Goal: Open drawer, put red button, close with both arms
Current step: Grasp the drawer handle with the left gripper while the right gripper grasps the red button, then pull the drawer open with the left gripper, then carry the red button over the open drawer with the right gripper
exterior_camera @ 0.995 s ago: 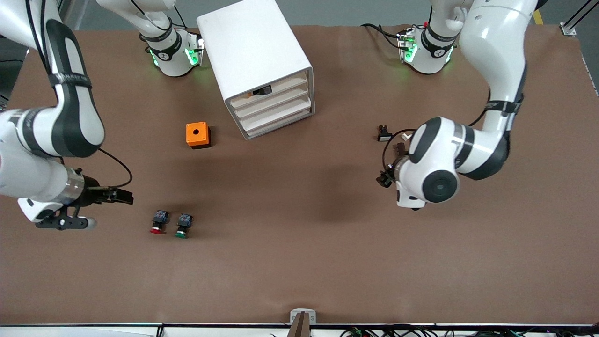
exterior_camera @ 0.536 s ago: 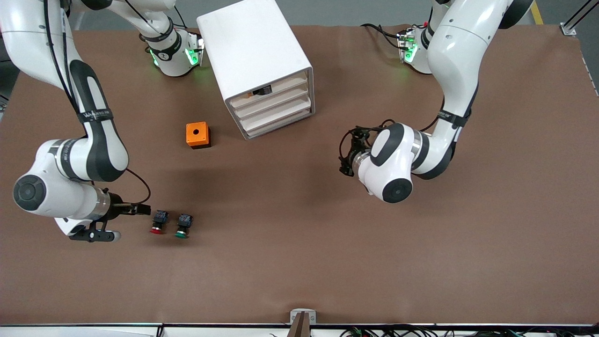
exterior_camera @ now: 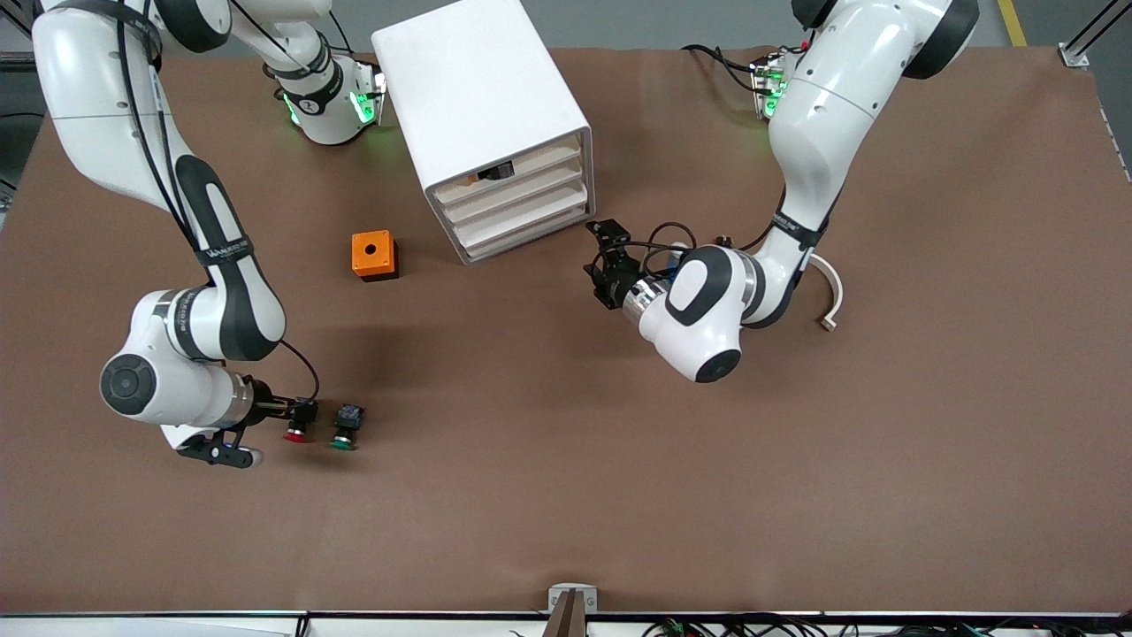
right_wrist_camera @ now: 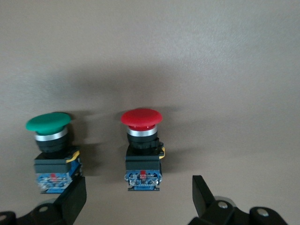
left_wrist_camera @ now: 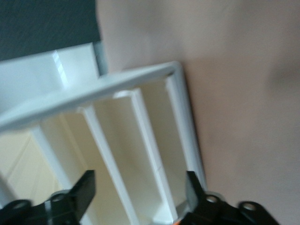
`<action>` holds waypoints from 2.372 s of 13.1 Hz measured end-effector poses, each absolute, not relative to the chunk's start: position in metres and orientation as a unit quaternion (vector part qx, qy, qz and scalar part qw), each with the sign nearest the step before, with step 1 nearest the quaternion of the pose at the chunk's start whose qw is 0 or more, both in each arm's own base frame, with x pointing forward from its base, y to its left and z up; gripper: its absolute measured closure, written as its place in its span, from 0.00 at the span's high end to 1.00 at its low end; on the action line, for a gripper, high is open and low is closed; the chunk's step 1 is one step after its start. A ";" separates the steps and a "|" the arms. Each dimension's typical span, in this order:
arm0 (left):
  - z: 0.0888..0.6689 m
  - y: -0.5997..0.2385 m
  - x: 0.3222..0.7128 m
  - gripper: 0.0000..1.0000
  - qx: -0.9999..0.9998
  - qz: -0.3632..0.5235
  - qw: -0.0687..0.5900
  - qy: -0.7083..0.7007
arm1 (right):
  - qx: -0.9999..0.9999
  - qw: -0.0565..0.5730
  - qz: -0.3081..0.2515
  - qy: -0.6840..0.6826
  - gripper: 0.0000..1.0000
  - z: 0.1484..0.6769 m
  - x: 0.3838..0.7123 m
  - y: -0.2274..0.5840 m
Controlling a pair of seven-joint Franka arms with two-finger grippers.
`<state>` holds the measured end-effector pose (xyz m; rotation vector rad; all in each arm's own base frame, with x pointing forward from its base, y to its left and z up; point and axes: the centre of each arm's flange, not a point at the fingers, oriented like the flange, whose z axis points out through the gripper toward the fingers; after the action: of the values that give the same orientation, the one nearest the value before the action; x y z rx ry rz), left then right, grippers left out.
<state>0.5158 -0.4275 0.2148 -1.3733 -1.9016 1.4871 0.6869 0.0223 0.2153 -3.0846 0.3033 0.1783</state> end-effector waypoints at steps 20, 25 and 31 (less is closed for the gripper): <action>0.198 -0.483 0.482 0.15 -0.389 0.547 0.252 -0.697 | -0.998 -0.013 0.007 0.062 0.41 0.241 0.709 0.025; 0.217 -0.411 0.565 0.14 -0.394 0.562 0.155 -0.711 | -0.996 -0.015 -0.011 0.086 0.41 0.317 0.707 0.067; 0.223 -0.405 0.576 0.65 -0.437 0.570 0.108 -0.688 | -0.960 -0.025 0.055 0.272 0.41 0.367 0.647 0.220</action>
<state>0.5761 -0.4048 0.2230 -1.2844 -2.0246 1.6758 0.6467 0.2201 0.3666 -3.0653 0.8693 0.1759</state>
